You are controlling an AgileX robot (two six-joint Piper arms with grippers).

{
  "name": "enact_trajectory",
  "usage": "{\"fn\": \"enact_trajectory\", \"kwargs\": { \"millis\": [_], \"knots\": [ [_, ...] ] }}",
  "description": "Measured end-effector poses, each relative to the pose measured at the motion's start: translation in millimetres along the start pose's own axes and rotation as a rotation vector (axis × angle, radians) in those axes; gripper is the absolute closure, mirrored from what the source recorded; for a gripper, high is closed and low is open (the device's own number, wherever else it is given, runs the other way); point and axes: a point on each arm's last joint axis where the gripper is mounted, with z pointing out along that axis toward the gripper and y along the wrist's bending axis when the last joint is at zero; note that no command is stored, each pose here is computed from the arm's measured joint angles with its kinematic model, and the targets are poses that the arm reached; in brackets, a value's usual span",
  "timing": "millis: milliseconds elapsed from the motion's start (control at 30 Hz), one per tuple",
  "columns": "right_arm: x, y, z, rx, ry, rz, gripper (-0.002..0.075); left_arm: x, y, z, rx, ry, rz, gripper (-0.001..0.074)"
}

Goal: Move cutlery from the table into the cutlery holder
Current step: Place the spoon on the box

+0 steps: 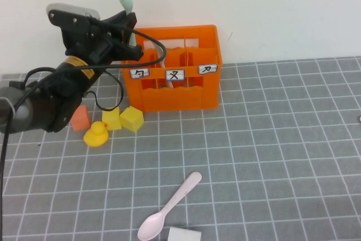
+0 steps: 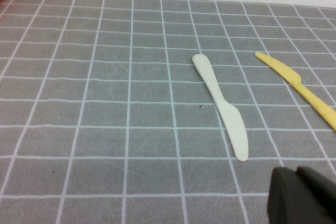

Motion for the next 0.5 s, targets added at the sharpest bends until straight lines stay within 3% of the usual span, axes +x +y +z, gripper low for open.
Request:
{"fn": "enact_trajectory", "kwargs": {
  "millis": [200,400,500],
  "knots": [
    [0.0,0.0,0.0,0.000,0.000,0.000,0.0729,4.5,-2.0,-0.1,0.022,0.049,0.015,0.0619],
    [0.0,0.0,0.0,0.000,0.000,0.000,0.0729,8.6,5.2,-2.1,-0.012,0.104,-0.040,0.0377],
    [0.0,0.0,0.0,0.000,0.000,0.000,0.0729,3.0,12.7,-5.3,-0.024,0.107,-0.069,0.0325]
  ]
}}
